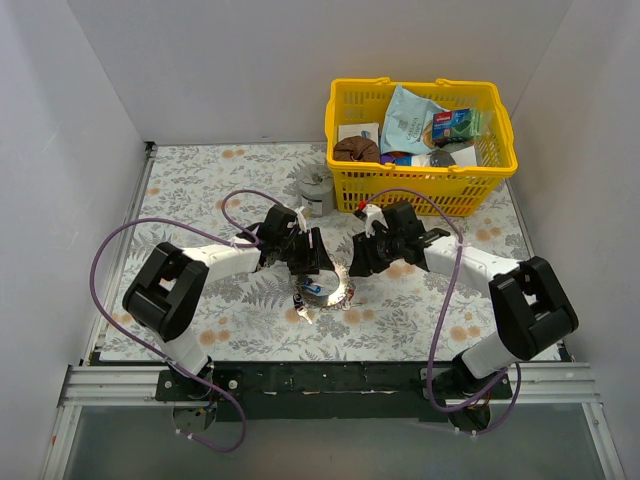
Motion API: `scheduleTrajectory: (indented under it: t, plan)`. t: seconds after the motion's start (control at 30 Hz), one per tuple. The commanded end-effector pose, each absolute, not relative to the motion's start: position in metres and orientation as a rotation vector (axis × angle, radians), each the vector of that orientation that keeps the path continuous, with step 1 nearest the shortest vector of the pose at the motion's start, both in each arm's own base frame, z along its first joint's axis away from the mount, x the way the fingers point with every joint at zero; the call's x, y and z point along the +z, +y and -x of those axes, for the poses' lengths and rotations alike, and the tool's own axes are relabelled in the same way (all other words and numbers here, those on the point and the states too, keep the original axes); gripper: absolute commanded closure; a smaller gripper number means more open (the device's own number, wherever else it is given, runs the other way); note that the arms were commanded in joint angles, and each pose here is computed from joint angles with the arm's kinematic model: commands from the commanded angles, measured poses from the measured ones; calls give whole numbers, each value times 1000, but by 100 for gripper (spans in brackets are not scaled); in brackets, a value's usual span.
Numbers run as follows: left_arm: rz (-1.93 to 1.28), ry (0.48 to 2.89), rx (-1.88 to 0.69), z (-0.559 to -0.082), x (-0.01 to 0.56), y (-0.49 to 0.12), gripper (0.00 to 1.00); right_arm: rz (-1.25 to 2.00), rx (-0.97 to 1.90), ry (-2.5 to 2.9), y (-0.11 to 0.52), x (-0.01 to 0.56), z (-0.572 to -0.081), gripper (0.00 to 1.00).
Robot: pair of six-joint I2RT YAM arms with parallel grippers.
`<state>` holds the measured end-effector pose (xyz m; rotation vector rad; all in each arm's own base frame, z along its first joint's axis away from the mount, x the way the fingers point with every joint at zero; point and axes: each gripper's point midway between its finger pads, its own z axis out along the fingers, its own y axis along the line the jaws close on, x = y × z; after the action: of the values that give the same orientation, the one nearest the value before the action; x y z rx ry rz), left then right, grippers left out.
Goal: Put the keys on the keyring
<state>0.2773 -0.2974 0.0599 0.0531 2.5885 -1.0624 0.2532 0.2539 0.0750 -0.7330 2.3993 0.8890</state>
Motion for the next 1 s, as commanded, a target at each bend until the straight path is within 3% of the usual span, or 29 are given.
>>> scheduleTrajectory:
  t: [0.0,0.5,0.63,0.67,0.73,0.97]
  plan:
    - [-70,2496,-1100,-286,94,-301,44,744,943,2400,259,65,-249,55]
    - [-77,2358,-993,-313,147,-294,37,733,916,2497,253,32,-243,64]
    - [-84,2342,-995,-316,154,-295,37,747,941,2489,256,32,-242,78]
    - [-84,2347,-987,-317,153,-295,37,748,945,2489,256,32,-242,88]
    - [-88,2343,-983,-318,154,-295,37,749,947,2480,257,35,-243,97]
    - [-95,2358,-970,-315,148,-292,37,729,900,2397,255,65,-253,99]
